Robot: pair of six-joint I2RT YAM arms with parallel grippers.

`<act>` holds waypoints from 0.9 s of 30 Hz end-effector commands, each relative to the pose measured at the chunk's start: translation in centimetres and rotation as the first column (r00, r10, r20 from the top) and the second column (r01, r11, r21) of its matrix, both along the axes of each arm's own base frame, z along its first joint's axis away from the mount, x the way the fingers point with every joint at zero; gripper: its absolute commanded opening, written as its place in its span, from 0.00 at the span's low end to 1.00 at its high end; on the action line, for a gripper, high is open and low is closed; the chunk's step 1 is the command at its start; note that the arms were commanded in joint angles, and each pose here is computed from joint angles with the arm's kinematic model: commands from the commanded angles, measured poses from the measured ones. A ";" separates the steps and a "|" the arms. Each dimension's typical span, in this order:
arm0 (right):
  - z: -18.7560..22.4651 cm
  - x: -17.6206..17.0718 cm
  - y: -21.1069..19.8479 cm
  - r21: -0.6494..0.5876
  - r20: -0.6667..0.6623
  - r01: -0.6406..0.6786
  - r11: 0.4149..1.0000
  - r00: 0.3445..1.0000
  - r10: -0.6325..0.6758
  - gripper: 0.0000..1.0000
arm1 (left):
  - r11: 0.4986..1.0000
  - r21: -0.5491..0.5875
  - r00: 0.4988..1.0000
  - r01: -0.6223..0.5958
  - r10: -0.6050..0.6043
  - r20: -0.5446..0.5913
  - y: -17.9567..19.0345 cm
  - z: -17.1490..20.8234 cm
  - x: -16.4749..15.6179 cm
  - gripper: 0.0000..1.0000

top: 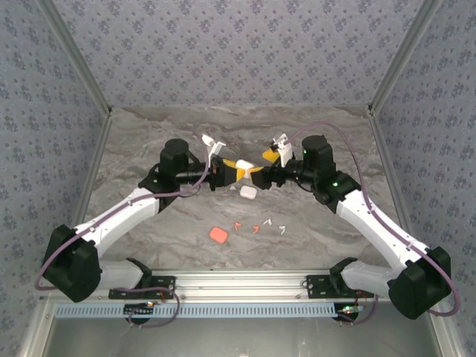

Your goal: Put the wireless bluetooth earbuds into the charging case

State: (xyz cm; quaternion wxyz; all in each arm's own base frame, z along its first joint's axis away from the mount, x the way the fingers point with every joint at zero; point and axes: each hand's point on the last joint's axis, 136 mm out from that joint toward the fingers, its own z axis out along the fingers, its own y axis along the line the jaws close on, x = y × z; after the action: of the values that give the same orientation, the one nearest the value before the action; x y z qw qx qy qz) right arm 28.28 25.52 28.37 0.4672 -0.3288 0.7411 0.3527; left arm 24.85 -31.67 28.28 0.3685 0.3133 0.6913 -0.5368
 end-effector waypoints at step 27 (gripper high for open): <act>0.1 4.0 -1.5 0.044 -0.095 0.141 0.989 0.986 -0.136 0.73 | 0.999 -0.030 0.980 0.038 -0.031 0.199 -0.5 2.2 -1.7 0.09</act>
State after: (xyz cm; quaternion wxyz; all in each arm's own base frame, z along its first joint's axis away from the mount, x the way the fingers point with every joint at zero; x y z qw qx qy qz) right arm 31.84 24.65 27.36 0.4556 -0.2627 0.7729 0.3551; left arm 24.13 -32.08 27.77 0.3971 0.3418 0.6797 -0.5133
